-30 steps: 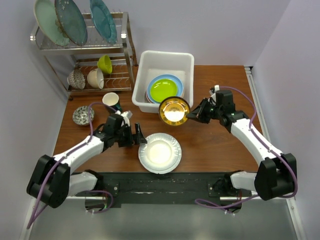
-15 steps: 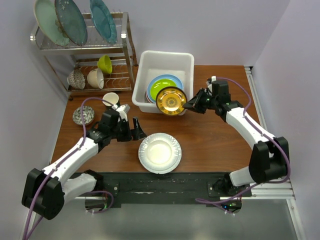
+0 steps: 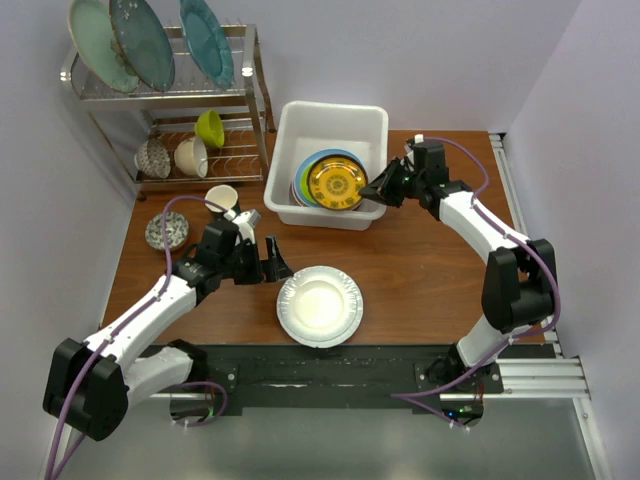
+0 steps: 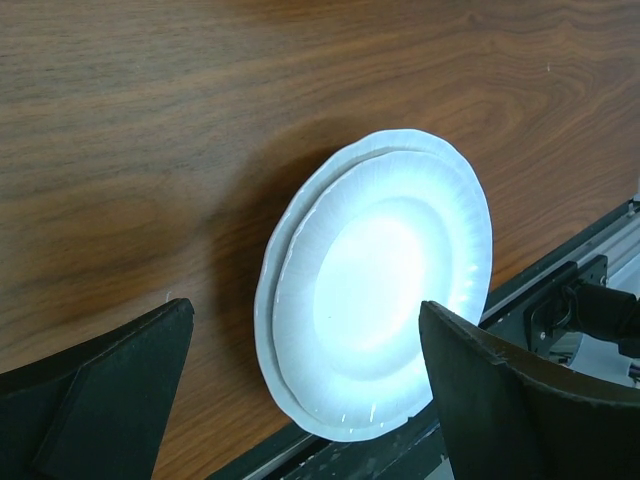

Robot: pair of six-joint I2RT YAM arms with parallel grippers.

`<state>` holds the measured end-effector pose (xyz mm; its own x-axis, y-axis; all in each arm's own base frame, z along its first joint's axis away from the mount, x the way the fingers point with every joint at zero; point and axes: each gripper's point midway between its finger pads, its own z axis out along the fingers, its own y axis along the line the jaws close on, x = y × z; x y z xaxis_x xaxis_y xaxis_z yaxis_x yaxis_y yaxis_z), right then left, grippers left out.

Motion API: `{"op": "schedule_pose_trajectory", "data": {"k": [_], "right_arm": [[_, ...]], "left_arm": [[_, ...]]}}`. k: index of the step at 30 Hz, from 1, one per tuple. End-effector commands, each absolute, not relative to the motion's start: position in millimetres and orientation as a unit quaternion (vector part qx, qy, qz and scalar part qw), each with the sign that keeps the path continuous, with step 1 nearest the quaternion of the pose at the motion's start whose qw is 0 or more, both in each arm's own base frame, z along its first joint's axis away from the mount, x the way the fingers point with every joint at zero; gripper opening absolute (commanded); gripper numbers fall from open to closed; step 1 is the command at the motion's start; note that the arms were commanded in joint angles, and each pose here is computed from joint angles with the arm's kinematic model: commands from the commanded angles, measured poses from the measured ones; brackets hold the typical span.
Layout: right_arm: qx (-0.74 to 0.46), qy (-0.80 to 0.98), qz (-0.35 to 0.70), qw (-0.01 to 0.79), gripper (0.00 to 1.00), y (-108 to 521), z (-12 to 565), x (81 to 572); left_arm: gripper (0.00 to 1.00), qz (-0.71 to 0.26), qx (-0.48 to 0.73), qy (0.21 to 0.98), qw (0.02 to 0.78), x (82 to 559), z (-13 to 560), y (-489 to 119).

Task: Place the plates into the plastic bin on the countertop
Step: Place the plate in the plastic bin.

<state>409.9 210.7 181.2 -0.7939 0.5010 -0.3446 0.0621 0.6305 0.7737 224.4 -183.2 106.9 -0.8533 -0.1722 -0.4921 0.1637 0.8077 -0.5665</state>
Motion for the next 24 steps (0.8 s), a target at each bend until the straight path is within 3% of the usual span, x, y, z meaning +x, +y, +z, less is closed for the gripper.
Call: {"op": "schedule_pose_trajectory", "data": {"k": [1, 24], "right_arm": [[0.153, 0.84, 0.413, 0.316, 0.0, 216.3, 206.6, 440.1], [0.174, 0.857, 0.381, 0.299, 0.02, 223.8, 167.6, 497.0]], "left_arm": [[1.0, -0.336, 0.011, 0.898, 0.285, 223.8, 119.1, -188.5], [1.0, -0.352, -0.003, 0.897, 0.267, 211.8, 107.8, -190.0]]}}
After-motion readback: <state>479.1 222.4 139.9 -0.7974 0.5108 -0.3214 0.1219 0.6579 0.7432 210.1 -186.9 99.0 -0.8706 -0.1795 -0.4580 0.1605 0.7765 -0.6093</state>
